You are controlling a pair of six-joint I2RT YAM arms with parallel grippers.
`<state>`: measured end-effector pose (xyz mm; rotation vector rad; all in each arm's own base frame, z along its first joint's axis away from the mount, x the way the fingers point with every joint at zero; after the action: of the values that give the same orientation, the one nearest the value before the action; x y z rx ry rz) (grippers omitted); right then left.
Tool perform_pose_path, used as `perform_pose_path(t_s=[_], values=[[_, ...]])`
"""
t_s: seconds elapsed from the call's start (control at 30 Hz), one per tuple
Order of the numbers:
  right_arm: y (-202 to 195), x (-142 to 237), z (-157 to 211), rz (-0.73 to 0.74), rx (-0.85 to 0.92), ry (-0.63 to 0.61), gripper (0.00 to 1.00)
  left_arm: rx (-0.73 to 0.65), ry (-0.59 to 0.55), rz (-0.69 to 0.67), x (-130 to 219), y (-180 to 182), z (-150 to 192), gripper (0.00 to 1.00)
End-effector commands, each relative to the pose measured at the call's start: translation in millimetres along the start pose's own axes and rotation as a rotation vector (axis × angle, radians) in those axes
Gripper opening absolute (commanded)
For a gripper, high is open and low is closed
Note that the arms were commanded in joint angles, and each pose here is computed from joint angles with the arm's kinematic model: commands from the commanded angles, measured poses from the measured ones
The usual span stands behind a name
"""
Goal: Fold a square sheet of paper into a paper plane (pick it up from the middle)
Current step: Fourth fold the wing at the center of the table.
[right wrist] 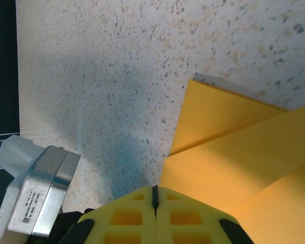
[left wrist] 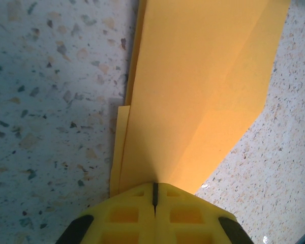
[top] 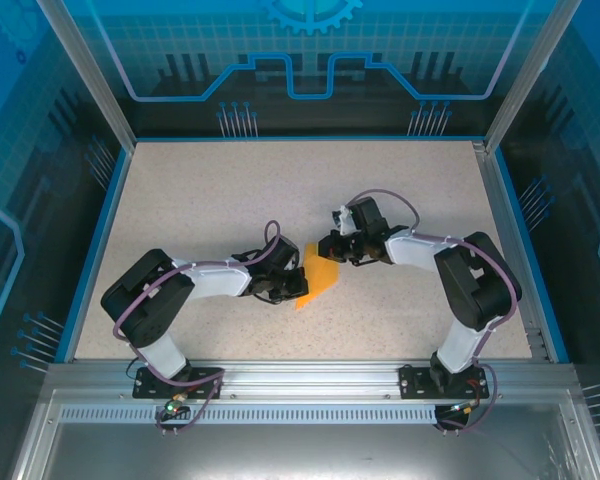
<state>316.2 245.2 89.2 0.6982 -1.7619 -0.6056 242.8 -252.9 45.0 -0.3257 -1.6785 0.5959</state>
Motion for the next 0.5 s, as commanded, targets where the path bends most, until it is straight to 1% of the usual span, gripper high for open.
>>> perform_pose_path(t_s=[0.0, 0.47], values=[[1.9, -5.2, 8.6, 0.006, -0.011, 0.018, 0.04, 0.047, 0.122, -0.253, -3.7, 61.1, 32.8, 0.0], [-11.0, -28.4, 20.0, -0.002, -0.051, 0.06, 0.04, 0.042, 0.123, -0.258, -3.4, 61.6, 33.1, 0.0]])
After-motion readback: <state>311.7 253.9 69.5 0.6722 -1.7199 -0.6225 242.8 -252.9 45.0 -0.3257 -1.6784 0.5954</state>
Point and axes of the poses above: each hand's point on the last joint's axis, 136 mm out from that joint toward the fingers, its own x axis back along the fingers, its own y axis along the line the jaws close on, z = x × y, the point moved 4 cm from there along x, back along the fingers, and after that the axes turned 2 degrees about x, right-handed, at the moved point
